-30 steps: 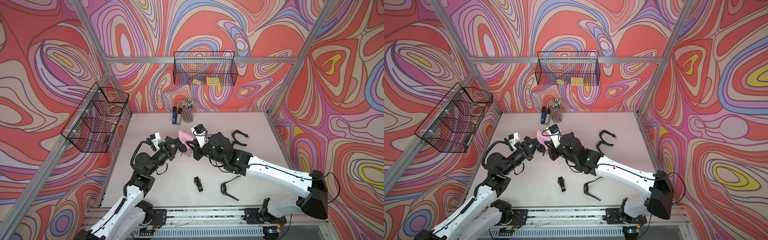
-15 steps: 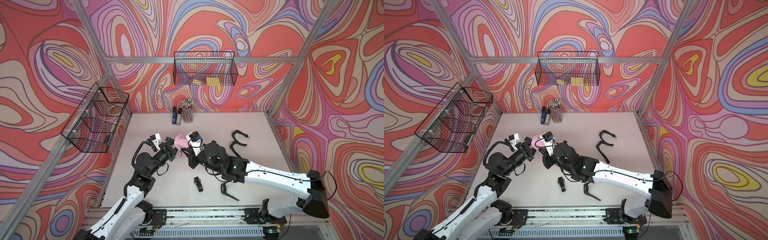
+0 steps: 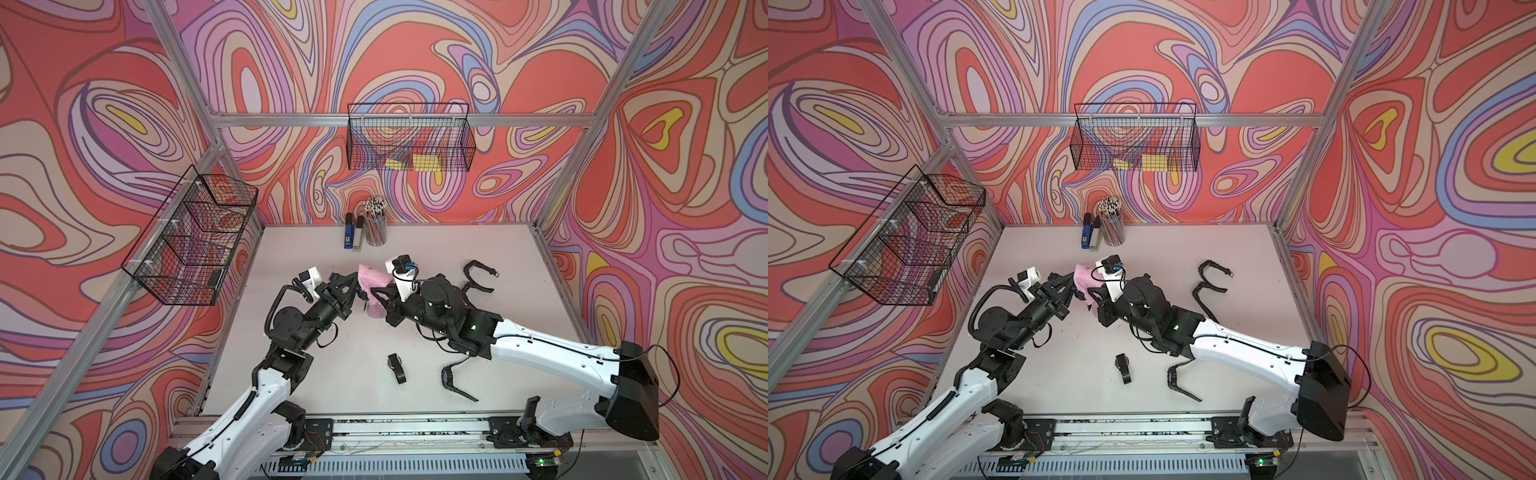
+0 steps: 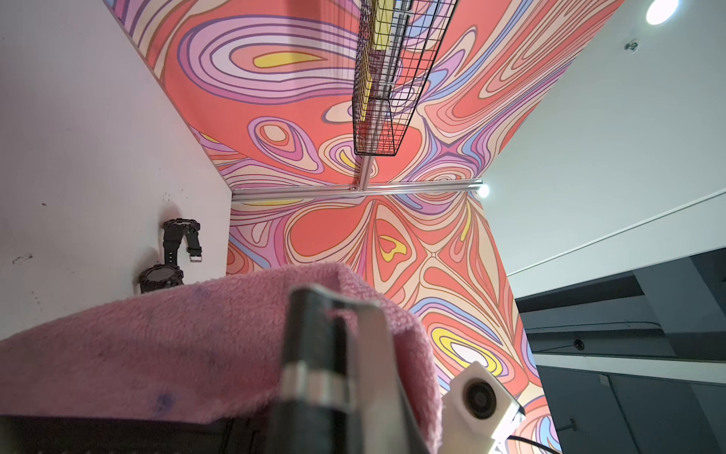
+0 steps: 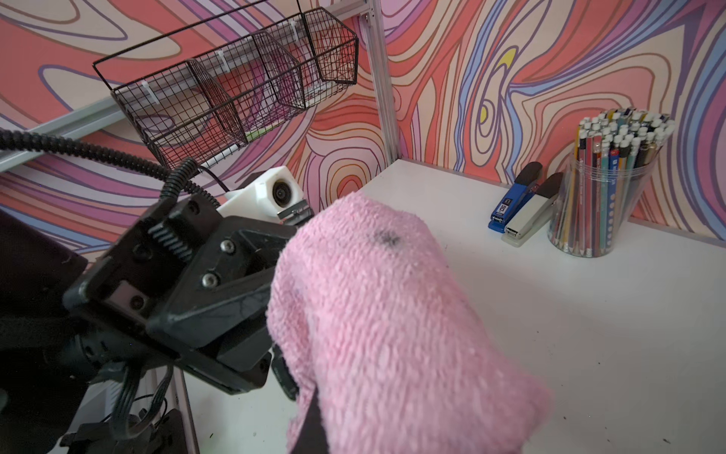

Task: Wipe the watch dial
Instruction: Wipe the dirt from the watch dial.

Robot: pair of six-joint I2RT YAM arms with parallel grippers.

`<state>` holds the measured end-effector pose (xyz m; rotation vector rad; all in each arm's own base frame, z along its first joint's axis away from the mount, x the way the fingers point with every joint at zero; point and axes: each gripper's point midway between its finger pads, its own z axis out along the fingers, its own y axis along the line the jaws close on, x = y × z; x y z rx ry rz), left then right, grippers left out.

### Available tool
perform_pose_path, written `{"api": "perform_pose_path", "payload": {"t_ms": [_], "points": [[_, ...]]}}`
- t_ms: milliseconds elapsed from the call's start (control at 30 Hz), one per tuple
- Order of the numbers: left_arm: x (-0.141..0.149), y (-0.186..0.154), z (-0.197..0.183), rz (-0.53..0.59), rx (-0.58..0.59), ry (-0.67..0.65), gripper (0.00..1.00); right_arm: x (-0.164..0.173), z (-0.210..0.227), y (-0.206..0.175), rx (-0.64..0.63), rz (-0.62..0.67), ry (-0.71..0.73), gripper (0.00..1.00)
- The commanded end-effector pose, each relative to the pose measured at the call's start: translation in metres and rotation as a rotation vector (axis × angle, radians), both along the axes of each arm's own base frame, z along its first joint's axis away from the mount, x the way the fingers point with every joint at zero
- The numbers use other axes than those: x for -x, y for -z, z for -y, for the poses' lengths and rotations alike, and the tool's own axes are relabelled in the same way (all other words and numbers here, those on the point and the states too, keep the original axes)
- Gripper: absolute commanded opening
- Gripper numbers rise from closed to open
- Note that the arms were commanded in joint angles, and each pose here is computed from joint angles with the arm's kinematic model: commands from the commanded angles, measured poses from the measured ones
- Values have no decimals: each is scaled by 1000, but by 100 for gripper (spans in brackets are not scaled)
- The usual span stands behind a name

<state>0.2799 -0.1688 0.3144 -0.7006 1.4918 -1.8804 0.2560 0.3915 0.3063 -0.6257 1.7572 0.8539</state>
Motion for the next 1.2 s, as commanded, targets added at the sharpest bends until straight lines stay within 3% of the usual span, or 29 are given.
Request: {"api": "perform_pose_path", "payload": {"t_ms": [0, 200, 367, 533, 700, 1167], "points": [[21, -50, 1, 168, 101, 52, 0, 23, -25, 24, 64, -50, -93, 0], [17, -51, -1, 173, 124, 42, 0, 47, -50, 27, 81, -45, -160, 0], [17, -55, 1, 181, 133, 59, 0, 29, -38, 39, 133, -31, -97, 0], [21, -53, 0, 172, 122, 54, 0, -11, -13, 39, 92, -70, -43, 0], [22, -54, -1, 177, 118, 52, 0, -20, -11, 35, 115, -60, -38, 0], [17, -52, 1, 171, 119, 53, 0, 26, -56, 24, 110, -44, -178, 0]]}}
